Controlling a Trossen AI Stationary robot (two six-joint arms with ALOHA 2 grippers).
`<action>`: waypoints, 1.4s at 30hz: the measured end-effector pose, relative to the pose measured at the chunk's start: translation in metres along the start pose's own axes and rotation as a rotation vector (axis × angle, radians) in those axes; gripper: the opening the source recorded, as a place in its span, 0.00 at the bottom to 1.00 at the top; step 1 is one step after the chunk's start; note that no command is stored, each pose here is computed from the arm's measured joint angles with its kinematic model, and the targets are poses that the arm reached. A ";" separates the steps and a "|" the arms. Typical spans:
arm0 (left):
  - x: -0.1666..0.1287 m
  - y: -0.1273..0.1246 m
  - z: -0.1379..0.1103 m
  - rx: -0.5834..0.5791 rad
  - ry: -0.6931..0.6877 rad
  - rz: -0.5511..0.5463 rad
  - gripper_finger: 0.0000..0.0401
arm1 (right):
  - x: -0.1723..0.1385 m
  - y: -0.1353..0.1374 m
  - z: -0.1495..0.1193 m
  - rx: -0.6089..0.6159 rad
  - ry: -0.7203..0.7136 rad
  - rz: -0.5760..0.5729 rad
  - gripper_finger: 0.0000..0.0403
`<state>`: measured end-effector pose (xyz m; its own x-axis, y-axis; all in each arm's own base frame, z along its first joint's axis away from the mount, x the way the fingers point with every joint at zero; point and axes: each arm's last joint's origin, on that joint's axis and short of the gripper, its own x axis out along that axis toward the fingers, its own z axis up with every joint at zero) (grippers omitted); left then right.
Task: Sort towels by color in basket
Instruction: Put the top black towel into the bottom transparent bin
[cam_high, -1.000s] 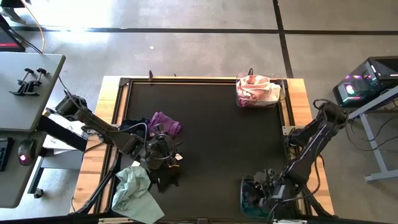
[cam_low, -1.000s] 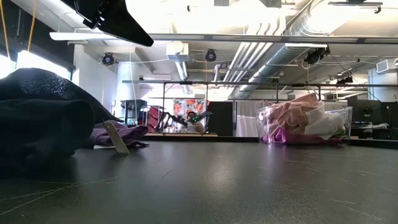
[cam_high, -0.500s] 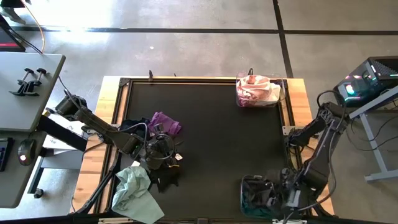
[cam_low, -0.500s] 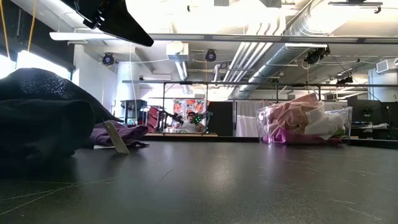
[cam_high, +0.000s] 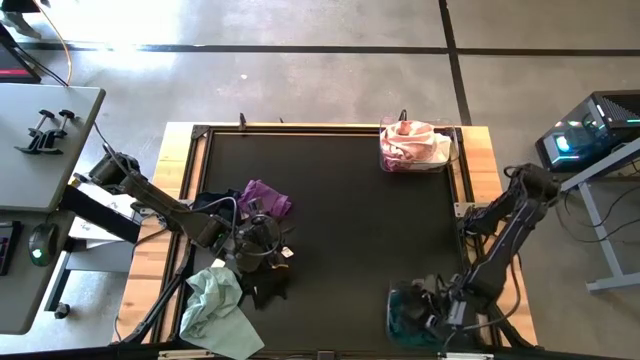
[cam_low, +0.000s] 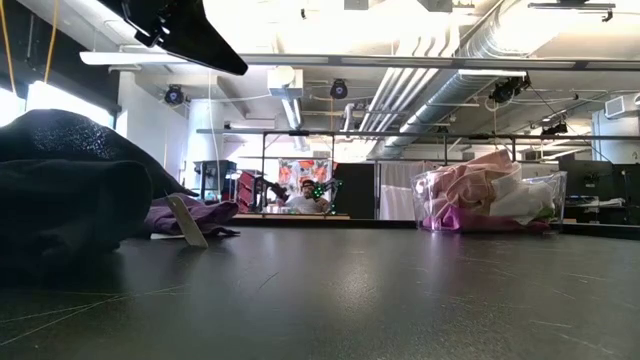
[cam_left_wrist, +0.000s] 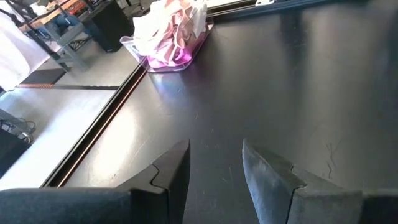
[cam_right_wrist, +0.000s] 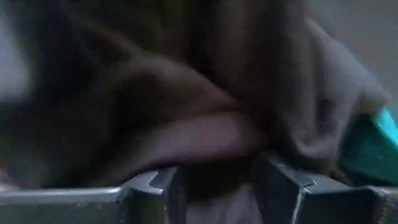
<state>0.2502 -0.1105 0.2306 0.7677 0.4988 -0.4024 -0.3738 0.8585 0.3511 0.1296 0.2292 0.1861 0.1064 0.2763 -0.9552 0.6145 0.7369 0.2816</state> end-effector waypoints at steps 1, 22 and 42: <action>0.001 0.001 0.000 -0.003 0.001 0.002 0.33 | 0.004 -0.004 0.002 -0.005 -0.003 -0.008 0.38; 0.001 0.001 0.000 -0.007 -0.001 0.003 0.33 | -0.099 0.027 0.001 -0.118 -0.157 -0.133 0.38; 0.004 0.003 0.001 -0.019 0.004 0.017 0.33 | -0.053 -0.010 0.052 -0.301 -0.203 -0.394 0.38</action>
<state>0.2527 -0.1055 0.2308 0.7592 0.5134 -0.4001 -0.3960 0.8522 0.3420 0.1584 0.1753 0.2294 0.0805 -0.1596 -0.9839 0.3902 0.9134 -0.1162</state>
